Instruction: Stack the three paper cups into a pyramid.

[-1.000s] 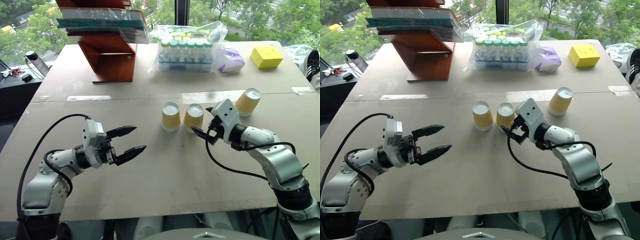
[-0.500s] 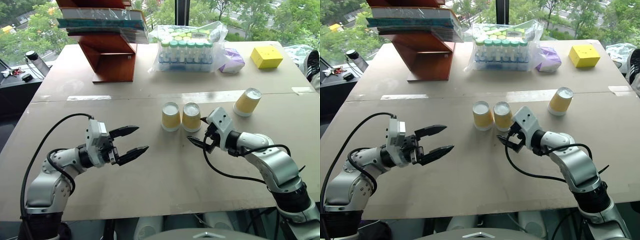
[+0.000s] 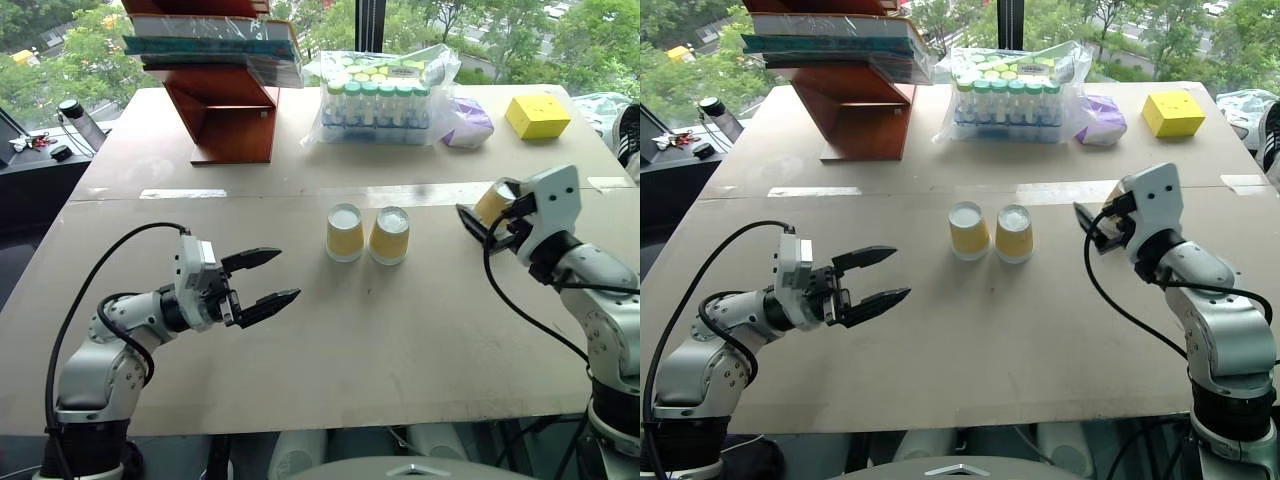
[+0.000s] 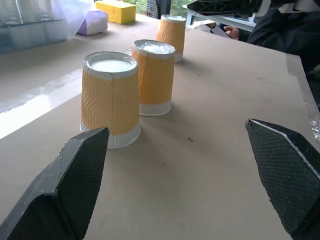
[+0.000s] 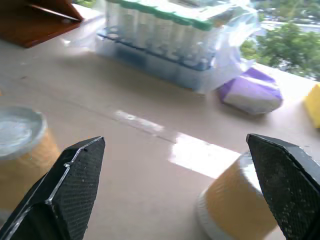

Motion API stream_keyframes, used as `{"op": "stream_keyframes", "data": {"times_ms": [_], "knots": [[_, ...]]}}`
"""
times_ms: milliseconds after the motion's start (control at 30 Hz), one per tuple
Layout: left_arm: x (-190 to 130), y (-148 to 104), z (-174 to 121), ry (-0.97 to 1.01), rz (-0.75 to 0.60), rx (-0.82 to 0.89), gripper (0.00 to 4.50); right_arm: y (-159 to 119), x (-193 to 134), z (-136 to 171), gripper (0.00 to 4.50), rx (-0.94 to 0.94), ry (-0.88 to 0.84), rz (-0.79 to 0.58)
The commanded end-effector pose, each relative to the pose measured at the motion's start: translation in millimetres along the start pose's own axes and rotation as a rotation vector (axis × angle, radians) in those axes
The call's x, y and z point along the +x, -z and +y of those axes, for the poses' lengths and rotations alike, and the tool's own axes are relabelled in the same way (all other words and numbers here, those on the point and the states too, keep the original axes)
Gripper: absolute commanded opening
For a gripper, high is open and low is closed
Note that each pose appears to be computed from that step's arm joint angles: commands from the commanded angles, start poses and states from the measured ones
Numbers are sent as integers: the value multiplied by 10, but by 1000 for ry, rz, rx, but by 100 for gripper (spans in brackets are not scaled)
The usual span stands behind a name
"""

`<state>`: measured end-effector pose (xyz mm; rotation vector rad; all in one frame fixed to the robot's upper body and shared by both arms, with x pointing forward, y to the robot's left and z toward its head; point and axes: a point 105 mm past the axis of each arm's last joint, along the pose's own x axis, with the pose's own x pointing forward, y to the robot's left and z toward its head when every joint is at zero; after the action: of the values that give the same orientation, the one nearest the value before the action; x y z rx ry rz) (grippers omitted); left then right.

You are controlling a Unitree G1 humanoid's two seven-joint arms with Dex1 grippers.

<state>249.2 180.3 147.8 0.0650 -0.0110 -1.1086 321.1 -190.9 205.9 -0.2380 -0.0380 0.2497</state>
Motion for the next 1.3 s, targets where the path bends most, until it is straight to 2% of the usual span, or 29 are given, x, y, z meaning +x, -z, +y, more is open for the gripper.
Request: {"op": "stream_keyframes", "data": {"times_ms": [33, 233, 467, 767, 1100, 1233, 1300], "knots": [[57, -314, -110, 100, -107, 36, 450, -25, 73, -234, 447, 8, 120, -17], [171, -842, -153, 179, -158, 87, 450, 149, 255, -372, 447, 84, 172, 48], [256, -1019, -326, 245, -91, 43, 450, 213, 377, -493, 447, 127, 211, 67], [226, -983, -341, 235, -84, 33, 450, 371, 474, -442, 447, 223, 186, 87], [209, -957, -334, 219, -82, 28, 450, 472, 527, -477, 447, 236, 193, 83], [204, -938, -329, 211, -82, 24, 450, 487, 524, -506, 328, 224, 195, 76], [206, -932, -324, 205, -86, 19, 450, 478, 520, -508, 238, 212, 188, 70]]}}
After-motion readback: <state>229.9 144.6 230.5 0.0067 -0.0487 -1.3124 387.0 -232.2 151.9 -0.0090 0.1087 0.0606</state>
